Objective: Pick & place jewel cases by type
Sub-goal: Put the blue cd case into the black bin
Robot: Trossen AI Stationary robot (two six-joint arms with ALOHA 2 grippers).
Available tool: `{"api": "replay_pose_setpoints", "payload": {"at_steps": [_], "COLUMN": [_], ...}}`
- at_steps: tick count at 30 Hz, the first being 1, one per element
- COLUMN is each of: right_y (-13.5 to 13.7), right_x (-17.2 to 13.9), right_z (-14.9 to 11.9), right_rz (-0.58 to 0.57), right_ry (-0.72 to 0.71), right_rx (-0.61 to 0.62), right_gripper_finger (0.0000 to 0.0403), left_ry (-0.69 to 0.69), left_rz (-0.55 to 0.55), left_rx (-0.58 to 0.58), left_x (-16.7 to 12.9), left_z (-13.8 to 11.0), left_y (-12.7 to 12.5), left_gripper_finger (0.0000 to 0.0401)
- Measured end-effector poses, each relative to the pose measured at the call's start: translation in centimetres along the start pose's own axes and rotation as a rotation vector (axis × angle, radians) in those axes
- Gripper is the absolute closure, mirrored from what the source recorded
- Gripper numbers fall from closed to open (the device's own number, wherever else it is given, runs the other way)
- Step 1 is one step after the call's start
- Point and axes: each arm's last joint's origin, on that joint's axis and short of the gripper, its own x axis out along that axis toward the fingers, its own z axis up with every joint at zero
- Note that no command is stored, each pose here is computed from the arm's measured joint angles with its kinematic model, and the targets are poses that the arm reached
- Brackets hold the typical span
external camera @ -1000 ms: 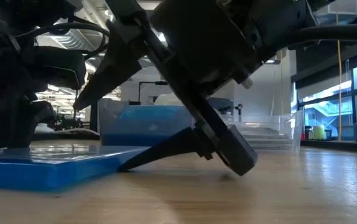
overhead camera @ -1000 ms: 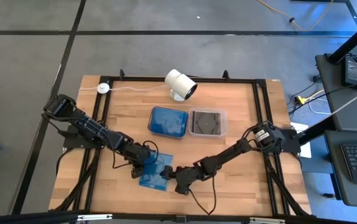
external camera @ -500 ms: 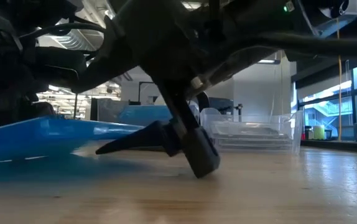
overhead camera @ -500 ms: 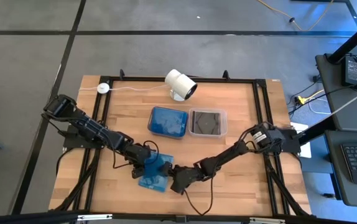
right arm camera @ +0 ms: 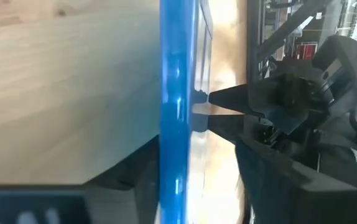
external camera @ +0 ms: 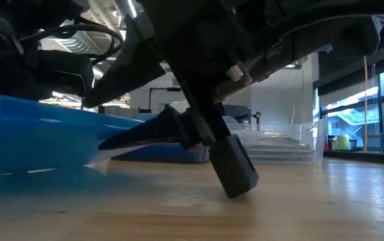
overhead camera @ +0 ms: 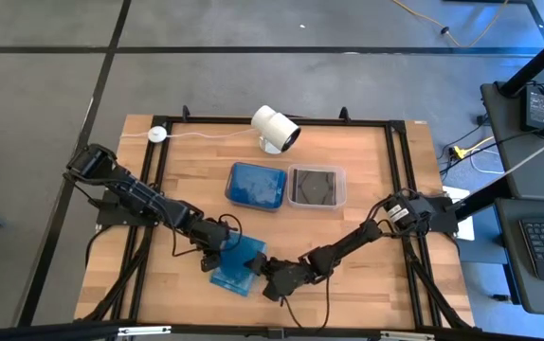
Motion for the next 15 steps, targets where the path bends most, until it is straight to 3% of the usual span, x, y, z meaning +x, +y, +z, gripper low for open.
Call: {"api": "replay_pose_setpoints", "payload": {"at_steps": [15], "right_y": [-0.05], "right_x": [-0.01], "right_z": [0.04], "right_rz": [0.005], "right_ry": [-0.015], "right_rx": [0.051], "right_gripper_finger": [0.0318], "left_ry": [-0.03], "left_rz": [-0.048], "left_rx": [-0.016], "left_x": [0.04], "left_z": [0.32], "left_y": [-0.37], "left_gripper_finger": [0.0212]}}
